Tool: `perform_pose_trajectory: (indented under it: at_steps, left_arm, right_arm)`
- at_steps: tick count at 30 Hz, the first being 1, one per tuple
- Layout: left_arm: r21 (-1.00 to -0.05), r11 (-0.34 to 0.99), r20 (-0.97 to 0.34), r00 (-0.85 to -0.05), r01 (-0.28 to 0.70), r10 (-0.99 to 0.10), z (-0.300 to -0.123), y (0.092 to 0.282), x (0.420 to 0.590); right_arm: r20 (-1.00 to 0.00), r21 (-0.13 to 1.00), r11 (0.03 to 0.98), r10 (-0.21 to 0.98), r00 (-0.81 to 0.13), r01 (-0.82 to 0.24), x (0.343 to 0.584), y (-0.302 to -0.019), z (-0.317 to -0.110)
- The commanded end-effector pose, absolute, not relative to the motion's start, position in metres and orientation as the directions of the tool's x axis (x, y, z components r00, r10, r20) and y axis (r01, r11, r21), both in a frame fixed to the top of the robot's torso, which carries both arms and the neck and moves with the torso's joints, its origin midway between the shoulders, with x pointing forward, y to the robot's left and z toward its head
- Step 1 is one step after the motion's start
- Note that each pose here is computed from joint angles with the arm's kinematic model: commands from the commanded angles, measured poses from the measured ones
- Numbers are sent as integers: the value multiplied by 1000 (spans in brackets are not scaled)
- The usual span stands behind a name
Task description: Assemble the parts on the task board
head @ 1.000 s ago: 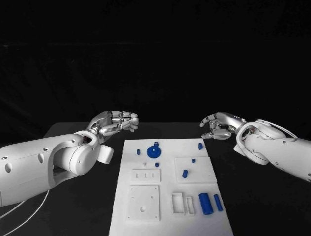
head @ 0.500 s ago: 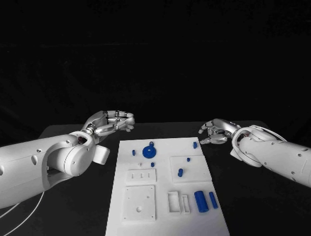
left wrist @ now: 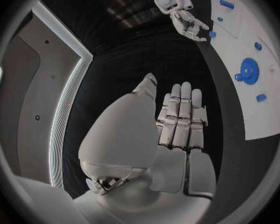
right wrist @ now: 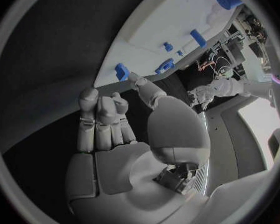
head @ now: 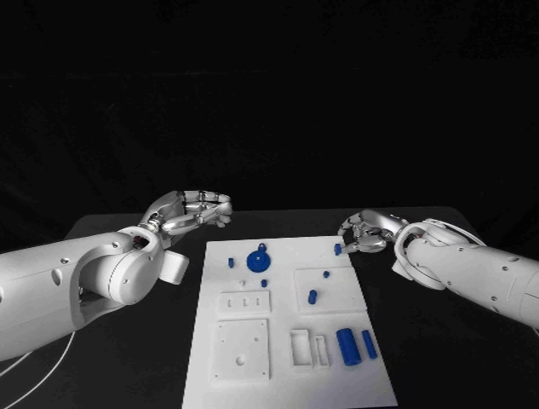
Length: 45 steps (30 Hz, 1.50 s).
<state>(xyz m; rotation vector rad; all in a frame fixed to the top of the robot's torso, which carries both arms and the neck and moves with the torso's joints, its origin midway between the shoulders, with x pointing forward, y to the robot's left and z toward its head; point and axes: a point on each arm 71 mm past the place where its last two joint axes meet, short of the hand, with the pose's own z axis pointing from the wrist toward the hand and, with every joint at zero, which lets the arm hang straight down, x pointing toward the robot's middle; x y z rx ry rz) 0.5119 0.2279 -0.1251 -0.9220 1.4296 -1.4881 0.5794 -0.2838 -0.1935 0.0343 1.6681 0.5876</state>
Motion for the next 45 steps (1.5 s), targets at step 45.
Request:
perform_pose_trajectory:
  at_steps: [45]
  left_arm:
    - [-996,7,-44,-401,92,-915,-123,221,506]
  right_arm:
    - [-911,392,871,321,-261,-297,580,-273,-212]
